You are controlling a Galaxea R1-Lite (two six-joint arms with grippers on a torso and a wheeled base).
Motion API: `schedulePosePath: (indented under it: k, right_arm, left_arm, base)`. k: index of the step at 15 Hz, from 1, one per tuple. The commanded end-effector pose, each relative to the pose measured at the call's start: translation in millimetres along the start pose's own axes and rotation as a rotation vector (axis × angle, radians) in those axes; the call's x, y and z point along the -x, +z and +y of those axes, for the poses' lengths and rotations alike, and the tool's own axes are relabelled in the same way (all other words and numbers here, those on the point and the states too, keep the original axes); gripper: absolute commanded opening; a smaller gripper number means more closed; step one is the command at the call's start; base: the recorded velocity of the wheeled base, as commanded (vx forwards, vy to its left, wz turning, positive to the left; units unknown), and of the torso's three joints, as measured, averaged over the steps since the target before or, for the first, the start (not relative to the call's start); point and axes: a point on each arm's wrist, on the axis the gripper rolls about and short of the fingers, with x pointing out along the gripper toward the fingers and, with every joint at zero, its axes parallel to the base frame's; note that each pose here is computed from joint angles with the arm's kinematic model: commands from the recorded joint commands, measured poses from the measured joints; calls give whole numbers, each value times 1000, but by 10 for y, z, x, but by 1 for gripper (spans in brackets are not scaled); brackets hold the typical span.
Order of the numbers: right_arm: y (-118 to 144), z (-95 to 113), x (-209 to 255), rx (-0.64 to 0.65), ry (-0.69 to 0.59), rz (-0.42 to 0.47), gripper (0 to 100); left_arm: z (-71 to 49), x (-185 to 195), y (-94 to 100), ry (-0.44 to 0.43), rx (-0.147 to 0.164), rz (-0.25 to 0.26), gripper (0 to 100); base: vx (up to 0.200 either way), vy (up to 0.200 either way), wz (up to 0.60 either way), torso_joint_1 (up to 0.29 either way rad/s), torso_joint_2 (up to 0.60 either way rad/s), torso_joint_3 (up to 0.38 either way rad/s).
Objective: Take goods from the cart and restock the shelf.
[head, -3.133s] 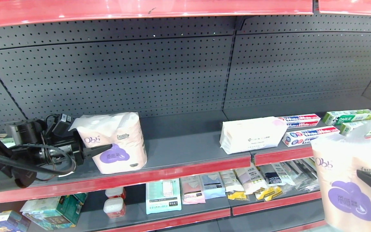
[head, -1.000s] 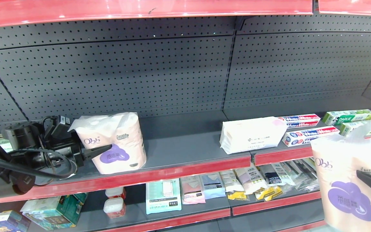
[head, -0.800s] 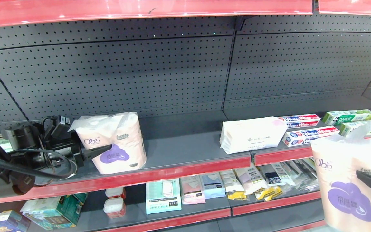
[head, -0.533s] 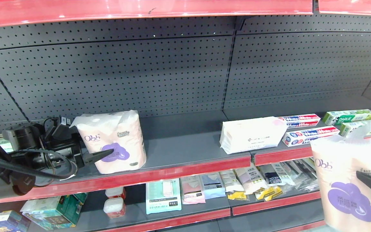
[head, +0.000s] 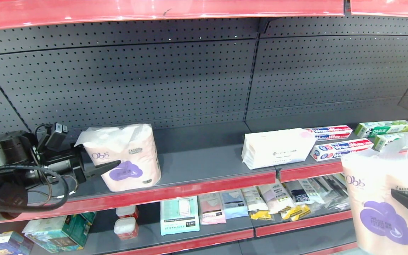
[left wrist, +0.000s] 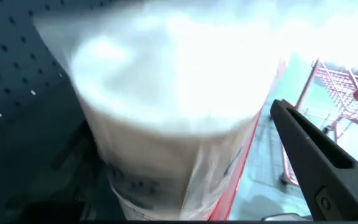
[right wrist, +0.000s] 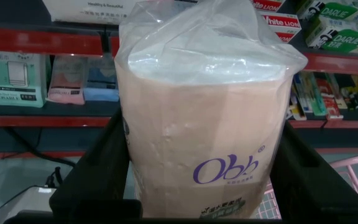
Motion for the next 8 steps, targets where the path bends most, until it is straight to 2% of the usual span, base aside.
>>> schedulePosePath:
  k: [1,2,5,8]
  right_arm:
    - [-4,2,-7,0,2,4,0]
    - [-4,2,-7,0,2,4,0]
    - [-8,3,-8,-1,2,5,0]
    - [-17,5,-10,-1,3,8,0]
  left_arm:
    - [-45,66,105,17,-45,-18,100]
    - [-46,103,119,31,-72,-28,100]
    - [-65,185,129,59,-109,-44,100]
    - [-126,227,225,89,-100,-79,100]
  base:
    - [0,0,0,0,0,0]
    - [0,0,0,0,0,0]
    - [0,0,0,0,0,0]
    - [0,0,0,0,0,0]
